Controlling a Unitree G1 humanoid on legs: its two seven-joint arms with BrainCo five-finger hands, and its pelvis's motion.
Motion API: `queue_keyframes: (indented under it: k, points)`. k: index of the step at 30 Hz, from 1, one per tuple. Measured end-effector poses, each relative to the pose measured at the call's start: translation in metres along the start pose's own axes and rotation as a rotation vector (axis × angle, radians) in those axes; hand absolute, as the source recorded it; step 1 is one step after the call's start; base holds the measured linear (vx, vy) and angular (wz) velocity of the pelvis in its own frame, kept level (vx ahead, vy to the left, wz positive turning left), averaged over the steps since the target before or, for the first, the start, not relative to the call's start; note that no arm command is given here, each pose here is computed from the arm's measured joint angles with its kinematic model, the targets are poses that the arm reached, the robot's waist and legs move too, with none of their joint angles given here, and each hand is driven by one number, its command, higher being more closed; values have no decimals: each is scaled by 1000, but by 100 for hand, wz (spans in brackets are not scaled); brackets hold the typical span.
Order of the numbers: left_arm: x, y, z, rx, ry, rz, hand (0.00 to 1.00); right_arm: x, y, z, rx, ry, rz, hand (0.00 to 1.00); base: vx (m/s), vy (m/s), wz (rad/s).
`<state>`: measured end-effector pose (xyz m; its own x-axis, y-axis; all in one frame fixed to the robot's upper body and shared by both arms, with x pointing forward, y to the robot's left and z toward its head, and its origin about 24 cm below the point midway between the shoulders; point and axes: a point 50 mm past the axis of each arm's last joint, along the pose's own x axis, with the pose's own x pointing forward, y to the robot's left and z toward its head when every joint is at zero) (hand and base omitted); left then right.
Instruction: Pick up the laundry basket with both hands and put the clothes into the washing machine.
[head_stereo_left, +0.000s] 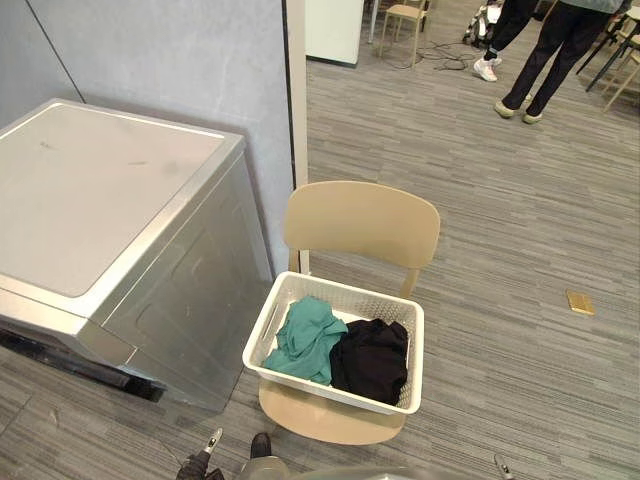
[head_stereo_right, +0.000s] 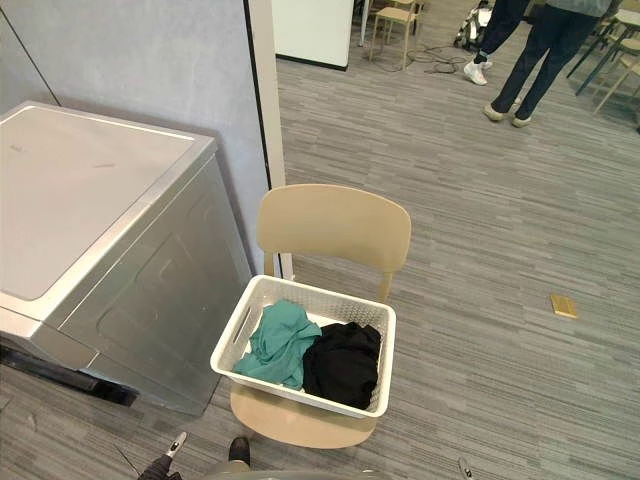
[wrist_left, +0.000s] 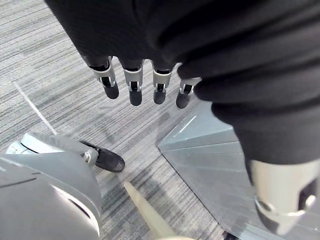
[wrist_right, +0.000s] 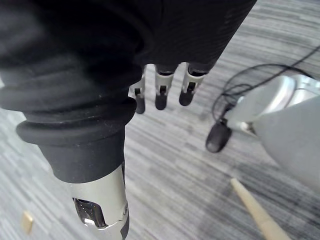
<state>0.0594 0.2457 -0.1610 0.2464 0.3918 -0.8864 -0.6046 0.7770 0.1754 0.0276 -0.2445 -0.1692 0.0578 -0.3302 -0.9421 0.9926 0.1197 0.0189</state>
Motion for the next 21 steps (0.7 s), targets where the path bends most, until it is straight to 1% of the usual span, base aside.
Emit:
queue_keyframes:
  k: [5, 6, 8, 11, 12, 14, 15, 16, 17, 19, 20, 21]
  points:
    - [-2, -10, -8, 14, 24, -42, 0, -7, -9, -49, 47, 139, 4, 0, -30, -13, -9]
    - [-2, -11, -12, 37, 39, -49, 0, -8, -10, -56, 33, 163, 3, 0, -30, -8, -23]
    - [-3, -12, -16, 71, 49, -59, 0, -8, -9, -56, -11, 171, 16, 0, -42, -6, -30]
    - [-3, -16, -16, 130, 46, -96, 0, -7, 2, -52, -159, 156, 80, 0, -99, -26, -11]
    - [-3, -20, -14, 149, 34, -113, 0, -7, 8, -50, -290, 146, 110, 0, -127, -48, 17]
    - [-3, -24, -7, 154, 10, -131, 0, -7, 15, -49, -407, 134, 140, 0, -123, -70, 57]
    - [-3, -30, -1, 155, -9, -147, 0, -7, 26, -42, -489, 106, 170, 0, -146, -102, 104]
    - [-3, -38, 4, 139, -26, -167, 0, -6, 40, -30, -568, 58, 204, 0, -158, -100, 104]
    - [-4, -42, 5, 125, -29, -178, 0, -6, 47, -23, -596, 30, 221, 0, -209, -73, 110]
    - [-8, -55, -3, 50, -17, -199, 0, -7, 68, 2, -685, -76, 265, 0, -256, -84, 128]
    - [-9, -56, -5, 35, -10, -199, 0, -7, 70, 8, -687, -98, 267, 0, -251, -83, 152]
    - [-8, -51, -5, -2, 1, -176, 0, -10, 80, 3, -679, -101, 296, 0, -178, -44, 128]
